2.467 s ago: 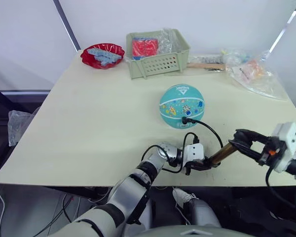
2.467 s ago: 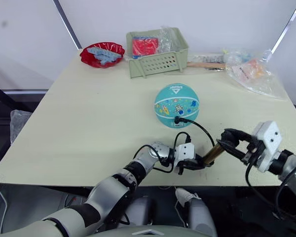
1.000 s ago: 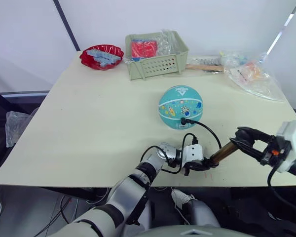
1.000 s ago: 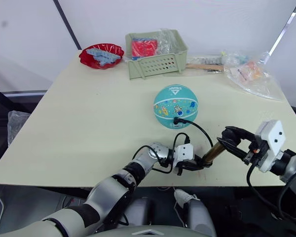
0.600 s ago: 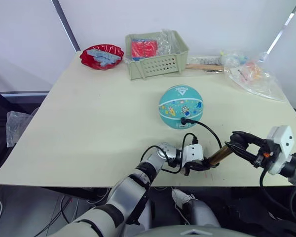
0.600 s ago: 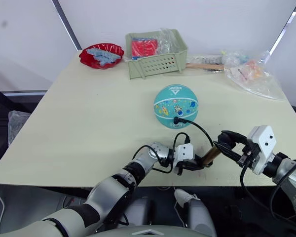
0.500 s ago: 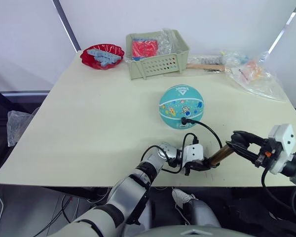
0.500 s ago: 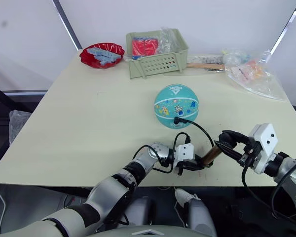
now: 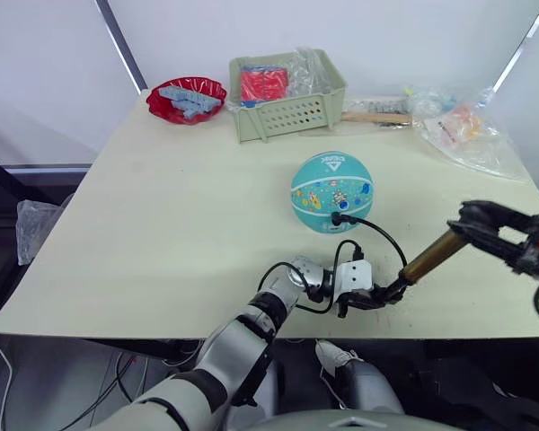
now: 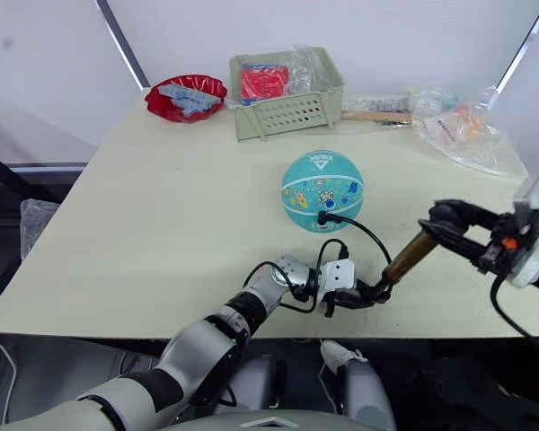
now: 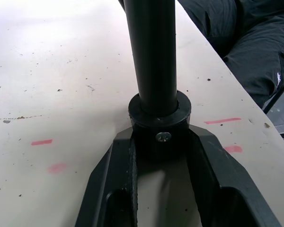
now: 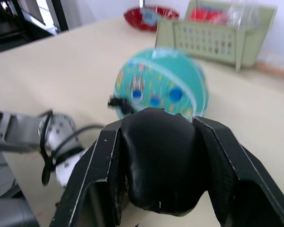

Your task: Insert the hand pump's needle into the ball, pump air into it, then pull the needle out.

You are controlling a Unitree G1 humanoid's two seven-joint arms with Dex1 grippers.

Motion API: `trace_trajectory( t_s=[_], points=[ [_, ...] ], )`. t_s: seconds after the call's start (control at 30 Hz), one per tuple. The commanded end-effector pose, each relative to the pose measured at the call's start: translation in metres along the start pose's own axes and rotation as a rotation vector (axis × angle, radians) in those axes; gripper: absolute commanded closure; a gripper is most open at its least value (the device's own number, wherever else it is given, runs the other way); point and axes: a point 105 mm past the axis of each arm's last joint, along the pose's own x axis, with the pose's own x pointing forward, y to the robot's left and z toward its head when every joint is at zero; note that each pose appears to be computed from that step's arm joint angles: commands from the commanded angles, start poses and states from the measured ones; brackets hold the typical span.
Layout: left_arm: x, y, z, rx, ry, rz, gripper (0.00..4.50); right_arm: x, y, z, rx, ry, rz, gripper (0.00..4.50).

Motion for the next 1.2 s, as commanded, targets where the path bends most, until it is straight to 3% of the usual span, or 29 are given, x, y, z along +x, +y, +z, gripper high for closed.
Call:
trace_trajectory(
  t_s=[0.03,0.2,0.37,0.63,0.87,1.2],
  points=[
    [-0.005,-0.03,-0.047,-0.117,0.151,-0.081,3.45,-0.011,0.001,0.045,-0.088,-0.121,0.001,2.83],
    [-0.005,-0.03,-0.047,-0.119,0.151,-0.08,3.45,-0.014,-0.001,0.058,-0.101,-0.125,0.001,2.83],
    [-0.005,-0.03,-0.047,-0.12,0.149,-0.079,3.45,-0.012,0.002,0.054,-0.074,-0.107,0.016,2.83],
    [-0.004,-0.031,-0.047,-0.121,0.145,-0.077,3.45,-0.002,0.013,0.002,0.009,0.046,0.063,2.83],
    [-0.005,-0.031,-0.048,-0.122,0.146,-0.077,3.45,0.011,0.024,-0.036,0.051,0.076,0.084,2.83],
    [-0.005,-0.031,-0.047,-0.121,0.145,-0.076,3.45,0.021,0.041,-0.111,0.075,0.174,0.087,2.83]
  ],
)
